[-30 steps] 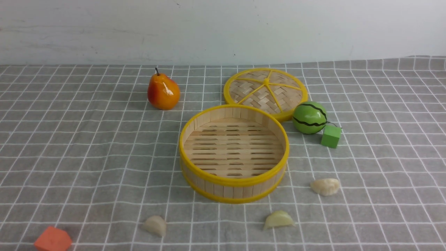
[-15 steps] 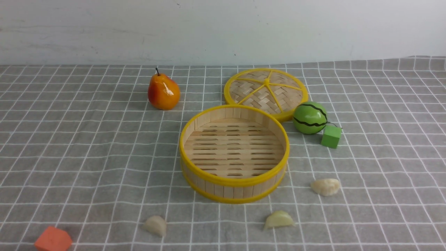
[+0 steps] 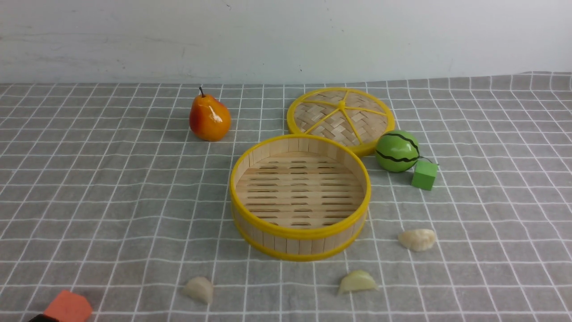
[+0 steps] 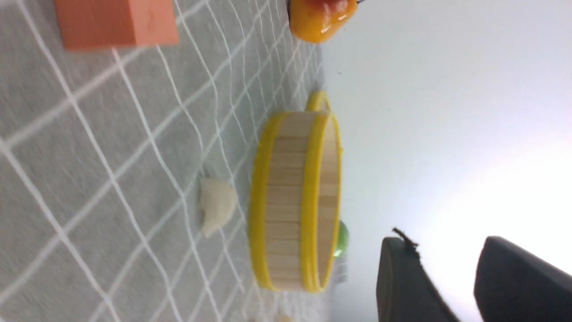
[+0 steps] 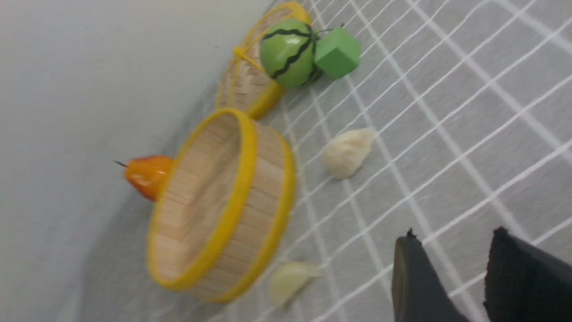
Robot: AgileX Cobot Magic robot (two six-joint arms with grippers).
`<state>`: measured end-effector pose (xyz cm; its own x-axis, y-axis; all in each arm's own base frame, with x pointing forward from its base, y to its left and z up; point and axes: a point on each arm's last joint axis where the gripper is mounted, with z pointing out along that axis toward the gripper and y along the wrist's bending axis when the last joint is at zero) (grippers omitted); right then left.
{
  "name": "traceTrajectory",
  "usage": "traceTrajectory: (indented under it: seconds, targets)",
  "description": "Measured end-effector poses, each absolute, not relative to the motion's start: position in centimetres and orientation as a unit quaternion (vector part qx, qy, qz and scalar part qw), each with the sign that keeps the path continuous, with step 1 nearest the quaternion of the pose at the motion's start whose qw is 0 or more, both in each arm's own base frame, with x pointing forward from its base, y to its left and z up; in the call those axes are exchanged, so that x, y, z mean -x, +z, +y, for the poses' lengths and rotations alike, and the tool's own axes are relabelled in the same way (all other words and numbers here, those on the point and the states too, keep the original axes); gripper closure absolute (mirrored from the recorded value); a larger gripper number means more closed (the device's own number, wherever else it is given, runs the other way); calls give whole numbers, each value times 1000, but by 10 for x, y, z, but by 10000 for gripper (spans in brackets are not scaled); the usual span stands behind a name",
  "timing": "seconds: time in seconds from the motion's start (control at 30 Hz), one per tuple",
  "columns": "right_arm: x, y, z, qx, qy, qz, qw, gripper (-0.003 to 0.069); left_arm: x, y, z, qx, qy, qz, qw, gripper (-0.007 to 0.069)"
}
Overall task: Put the dumplings into the steamer on the table with the grey tablecloth.
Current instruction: 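Reach for and grasp a dumpling on the table with the left gripper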
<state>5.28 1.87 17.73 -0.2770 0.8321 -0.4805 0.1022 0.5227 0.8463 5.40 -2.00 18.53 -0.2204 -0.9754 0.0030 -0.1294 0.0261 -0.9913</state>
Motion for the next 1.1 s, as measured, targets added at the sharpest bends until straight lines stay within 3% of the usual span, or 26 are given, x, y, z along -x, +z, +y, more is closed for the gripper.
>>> traceTrajectory:
  seconds: [0.1,0.27,0.43,0.5,0.63,0.7,0.77,0.87,0.93,1.1]
  targets:
    - [-53,180,20,-352,400,689,491,419,-54,186,-21,481,-531,574,396,387]
    - [-55,185,17,-351,395,671,520,419,-52,194,-24,450,-530,593,406,387]
    - [-53,206,16,-245,323,691,599,424,-37,260,-31,239,-447,668,545,422]
    - [-52,224,16,-186,278,701,630,450,-38,283,-33,174,-391,712,557,483]
    - [-68,260,15,-101,192,737,640,585,-62,315,-32,97,-277,809,509,640]
    - [-87,280,16,-57,161,771,614,659,-82,328,-28,67,-216,858,461,639]
    - [-106,292,19,-8,143,805,576,677,-100,334,-24,49,-169,896,407,639]
    - [-127,301,25,37,148,840,521,678,-120,336,-22,9,-119,926,359,639]
    - [-145,305,37,103,175,872,446,678,-137,333,-28,-42,-88,943,319,639]
    - [-167,302,69,254,176,897,317,678,-168,305,-67,-172,-31,957,233,639]
